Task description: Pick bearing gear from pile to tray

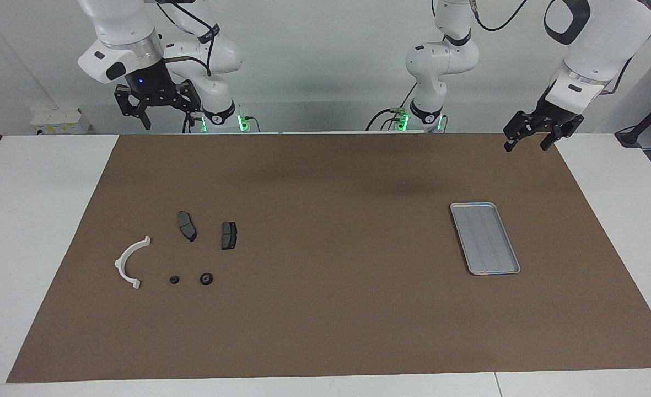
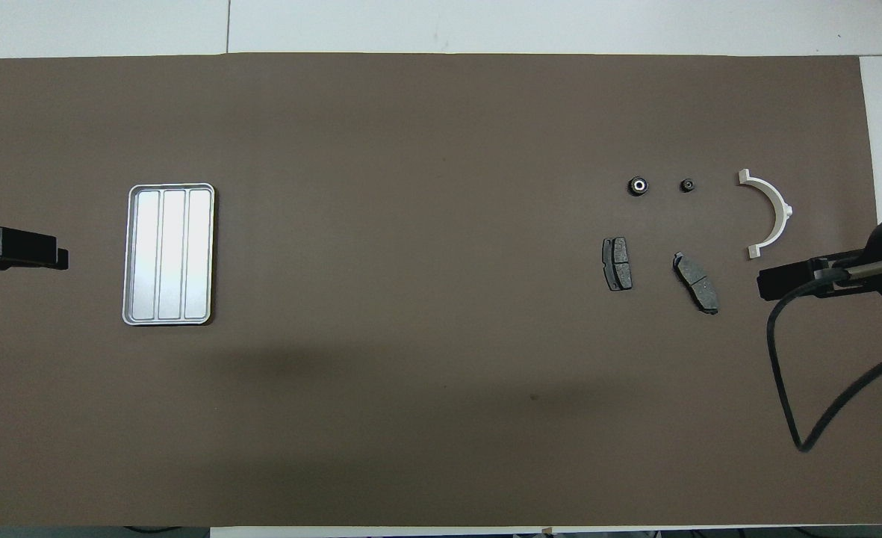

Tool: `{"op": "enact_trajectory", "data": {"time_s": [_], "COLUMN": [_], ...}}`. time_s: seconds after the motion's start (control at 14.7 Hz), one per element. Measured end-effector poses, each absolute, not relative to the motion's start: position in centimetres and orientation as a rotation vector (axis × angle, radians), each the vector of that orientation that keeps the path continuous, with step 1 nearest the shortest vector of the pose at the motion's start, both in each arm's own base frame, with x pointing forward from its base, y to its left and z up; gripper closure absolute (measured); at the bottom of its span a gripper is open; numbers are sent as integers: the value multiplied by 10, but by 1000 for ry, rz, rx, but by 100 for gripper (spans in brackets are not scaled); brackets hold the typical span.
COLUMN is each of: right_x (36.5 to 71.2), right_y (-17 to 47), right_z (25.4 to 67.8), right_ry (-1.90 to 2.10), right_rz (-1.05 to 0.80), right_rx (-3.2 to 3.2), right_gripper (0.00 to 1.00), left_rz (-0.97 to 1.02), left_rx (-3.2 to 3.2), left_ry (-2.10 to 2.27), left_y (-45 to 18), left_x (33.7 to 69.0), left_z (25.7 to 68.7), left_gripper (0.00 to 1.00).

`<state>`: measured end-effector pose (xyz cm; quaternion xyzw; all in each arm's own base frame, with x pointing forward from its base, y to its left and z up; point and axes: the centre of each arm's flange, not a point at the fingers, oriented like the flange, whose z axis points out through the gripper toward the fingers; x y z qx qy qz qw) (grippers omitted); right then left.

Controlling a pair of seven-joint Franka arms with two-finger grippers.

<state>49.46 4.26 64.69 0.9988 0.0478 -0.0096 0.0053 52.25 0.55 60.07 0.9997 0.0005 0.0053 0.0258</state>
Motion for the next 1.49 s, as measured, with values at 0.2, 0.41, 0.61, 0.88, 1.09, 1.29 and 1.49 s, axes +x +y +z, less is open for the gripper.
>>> {"op": "enact_trajectory", "data": {"time_s": [0.2,0.41,0.61,0.88,1.09,1.29,1.49], "right_x": [495,495,503,536,577,613,635], "right_y": [37,34,35,37,40,42,44], "right_z": [646,645,632,570,502,427,368], "right_ry": [136,128,129,53,-46,-108,-137], "right_rz": [-32,-35,2,-7,-17,-5,15], "right_rx": [3128,3129,3130,3133,3122,3120,3123], "right_gripper": [0,0,0,0,0,0,0], "left_rz": [32,48,49,54,55,56,57], "left_rx": [3090,3091,3091,3091,3091,3091,3091], "left_ry": [2,8,15,18,18,18,14], "left_y": [5,5,5,6,6,6,5], "left_x": [524,524,523,522,521,521,521], "left_z": [598,595,592,594,594,594,595], "left_gripper": [0,0,0,0,0,0,0]}}
